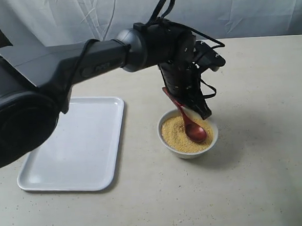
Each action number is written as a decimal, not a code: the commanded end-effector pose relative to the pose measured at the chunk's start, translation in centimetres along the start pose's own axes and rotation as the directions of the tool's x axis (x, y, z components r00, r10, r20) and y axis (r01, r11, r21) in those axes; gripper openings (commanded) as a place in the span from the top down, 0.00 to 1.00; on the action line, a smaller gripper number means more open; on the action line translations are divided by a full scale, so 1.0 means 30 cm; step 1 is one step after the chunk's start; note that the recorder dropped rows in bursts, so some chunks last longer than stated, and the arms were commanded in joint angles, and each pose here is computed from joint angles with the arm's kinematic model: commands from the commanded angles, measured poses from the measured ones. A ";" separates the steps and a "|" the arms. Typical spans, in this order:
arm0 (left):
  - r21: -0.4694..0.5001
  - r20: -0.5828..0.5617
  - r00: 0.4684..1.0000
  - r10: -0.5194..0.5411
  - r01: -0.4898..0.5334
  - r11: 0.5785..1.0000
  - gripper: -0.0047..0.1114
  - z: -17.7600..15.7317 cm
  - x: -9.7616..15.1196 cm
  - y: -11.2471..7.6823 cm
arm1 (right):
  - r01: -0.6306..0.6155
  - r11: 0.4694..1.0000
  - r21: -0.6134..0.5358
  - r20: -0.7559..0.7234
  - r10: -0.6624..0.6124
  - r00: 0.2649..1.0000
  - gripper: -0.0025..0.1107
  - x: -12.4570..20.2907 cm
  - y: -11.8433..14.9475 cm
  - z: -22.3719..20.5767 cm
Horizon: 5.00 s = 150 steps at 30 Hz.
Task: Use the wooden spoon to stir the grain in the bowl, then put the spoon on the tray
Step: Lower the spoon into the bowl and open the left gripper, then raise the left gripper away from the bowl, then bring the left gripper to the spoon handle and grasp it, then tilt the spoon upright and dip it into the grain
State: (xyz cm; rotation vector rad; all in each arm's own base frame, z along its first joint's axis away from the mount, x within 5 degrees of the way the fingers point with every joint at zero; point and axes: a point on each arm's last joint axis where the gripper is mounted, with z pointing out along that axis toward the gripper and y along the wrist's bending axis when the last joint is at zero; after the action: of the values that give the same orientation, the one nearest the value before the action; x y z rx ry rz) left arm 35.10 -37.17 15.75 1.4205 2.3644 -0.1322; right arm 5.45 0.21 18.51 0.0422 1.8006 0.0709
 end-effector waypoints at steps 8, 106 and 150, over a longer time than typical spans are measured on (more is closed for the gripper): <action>-0.074 -0.197 0.969 -0.151 0.139 0.987 0.96 -0.024 0.055 0.012 | 0.010 1.000 0.007 0.013 -0.010 1.000 0.98 -0.002 -0.001 -0.001; 0.748 0.162 -0.460 -0.873 0.634 -0.195 0.49 -0.119 0.706 -0.165 | 0.010 1.000 0.007 0.013 -0.010 1.000 0.98 -0.002 -0.001 -0.001; 0.874 0.103 -0.420 -0.902 0.472 -0.120 0.96 -0.053 0.595 -0.087 | 0.010 1.000 0.007 0.013 -0.010 1.000 0.98 -0.002 -0.001 -0.001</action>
State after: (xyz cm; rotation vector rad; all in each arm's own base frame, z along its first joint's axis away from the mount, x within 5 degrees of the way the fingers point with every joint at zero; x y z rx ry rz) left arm 25.00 -23.01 10.39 -0.8924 1.7519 -1.5151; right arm 5.45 0.21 18.51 0.0422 1.8006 0.0709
